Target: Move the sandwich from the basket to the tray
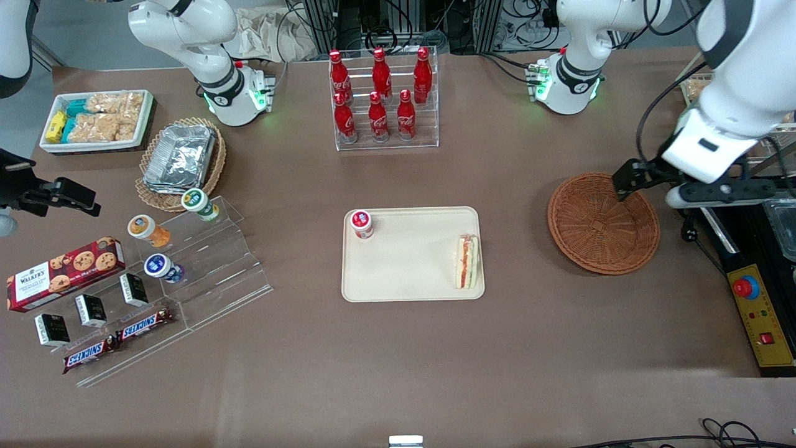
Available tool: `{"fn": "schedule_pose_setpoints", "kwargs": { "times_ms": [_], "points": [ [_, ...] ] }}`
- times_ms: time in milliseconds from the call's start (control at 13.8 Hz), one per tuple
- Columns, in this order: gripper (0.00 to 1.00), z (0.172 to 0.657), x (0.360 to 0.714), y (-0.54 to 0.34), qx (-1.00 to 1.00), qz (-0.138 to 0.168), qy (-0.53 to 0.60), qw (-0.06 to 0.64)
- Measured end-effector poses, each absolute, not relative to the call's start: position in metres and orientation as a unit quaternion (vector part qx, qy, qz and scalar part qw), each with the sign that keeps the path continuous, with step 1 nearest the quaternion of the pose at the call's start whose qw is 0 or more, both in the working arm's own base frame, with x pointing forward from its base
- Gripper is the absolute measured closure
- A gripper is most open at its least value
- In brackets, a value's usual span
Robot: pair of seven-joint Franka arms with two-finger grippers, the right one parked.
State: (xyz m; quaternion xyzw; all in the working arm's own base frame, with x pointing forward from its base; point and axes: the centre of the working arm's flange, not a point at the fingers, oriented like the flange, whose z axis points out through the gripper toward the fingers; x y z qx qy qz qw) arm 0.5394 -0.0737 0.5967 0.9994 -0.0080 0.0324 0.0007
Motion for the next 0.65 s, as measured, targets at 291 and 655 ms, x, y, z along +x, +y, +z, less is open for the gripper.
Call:
{"fn": "schedule_pose_setpoints", "kwargs": {
  "times_ms": [291, 655],
  "points": [
    [0.0, 0.615, 0.527, -0.021, 0.999, 0.025, -0.04, 0.002],
    [0.0, 0.643, 0.523, -0.019, 0.999, 0.026, -0.043, 0.001]
  ]
}}
